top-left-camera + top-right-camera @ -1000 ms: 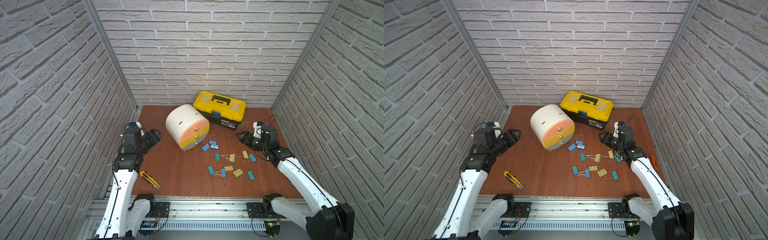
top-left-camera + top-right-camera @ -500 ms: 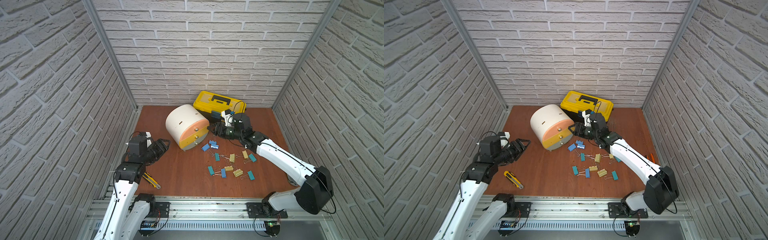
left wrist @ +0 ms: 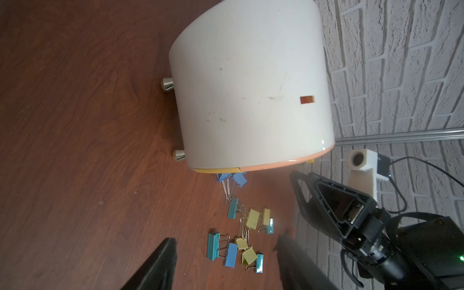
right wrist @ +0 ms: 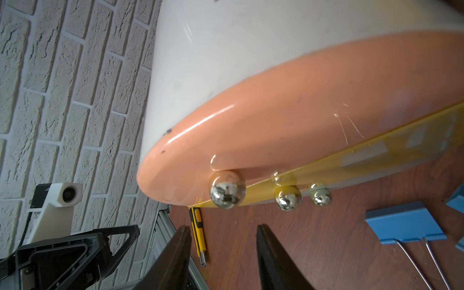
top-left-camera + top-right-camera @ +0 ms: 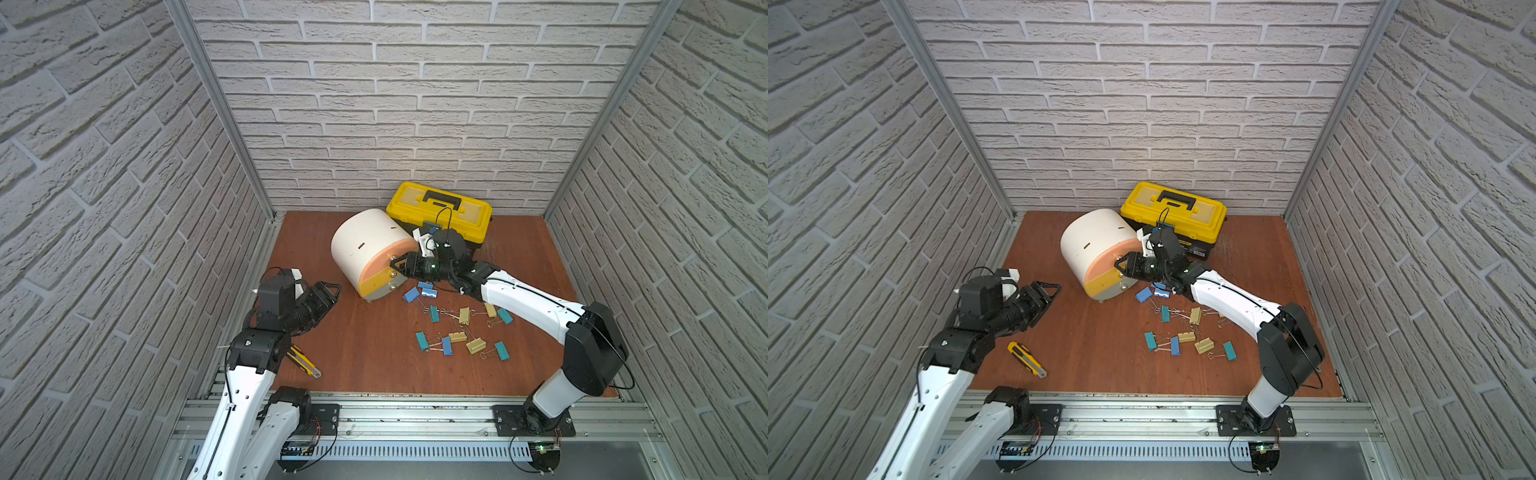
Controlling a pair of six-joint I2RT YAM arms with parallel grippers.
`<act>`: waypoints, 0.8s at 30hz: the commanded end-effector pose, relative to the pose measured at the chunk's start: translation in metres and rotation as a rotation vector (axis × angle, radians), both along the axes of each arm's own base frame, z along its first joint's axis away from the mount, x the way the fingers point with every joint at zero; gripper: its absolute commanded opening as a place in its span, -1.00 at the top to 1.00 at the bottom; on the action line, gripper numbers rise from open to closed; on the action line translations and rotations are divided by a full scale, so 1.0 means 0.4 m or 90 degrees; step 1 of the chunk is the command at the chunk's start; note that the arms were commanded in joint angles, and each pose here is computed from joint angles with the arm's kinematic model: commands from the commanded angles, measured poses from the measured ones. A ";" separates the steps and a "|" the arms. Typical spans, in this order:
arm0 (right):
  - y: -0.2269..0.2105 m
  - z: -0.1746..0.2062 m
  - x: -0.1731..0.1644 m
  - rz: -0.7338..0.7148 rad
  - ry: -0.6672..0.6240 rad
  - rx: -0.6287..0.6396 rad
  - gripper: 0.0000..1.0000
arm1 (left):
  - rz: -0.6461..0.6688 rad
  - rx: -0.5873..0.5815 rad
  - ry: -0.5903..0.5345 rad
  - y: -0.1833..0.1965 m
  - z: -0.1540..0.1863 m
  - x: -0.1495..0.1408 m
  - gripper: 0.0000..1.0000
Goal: Put the binder clips in the drawer according to color
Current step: Open the drawer in the storage box.
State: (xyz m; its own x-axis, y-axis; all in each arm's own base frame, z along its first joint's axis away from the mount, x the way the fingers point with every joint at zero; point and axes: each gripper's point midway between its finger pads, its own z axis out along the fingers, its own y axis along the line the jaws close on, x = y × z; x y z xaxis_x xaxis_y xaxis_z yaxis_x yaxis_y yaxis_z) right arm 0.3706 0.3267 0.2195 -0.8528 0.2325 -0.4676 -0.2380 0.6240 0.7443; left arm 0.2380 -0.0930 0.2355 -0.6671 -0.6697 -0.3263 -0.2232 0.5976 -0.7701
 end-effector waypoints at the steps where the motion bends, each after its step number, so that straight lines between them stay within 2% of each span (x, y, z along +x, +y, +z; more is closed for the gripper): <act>1: 0.023 0.070 0.033 -0.006 -0.052 0.033 0.15 | 0.000 0.000 -0.030 -0.001 0.042 0.011 -0.35; 24: 0.038 0.051 0.079 -0.023 -0.046 0.016 0.31 | 0.013 0.000 -0.006 0.016 0.018 0.012 -0.37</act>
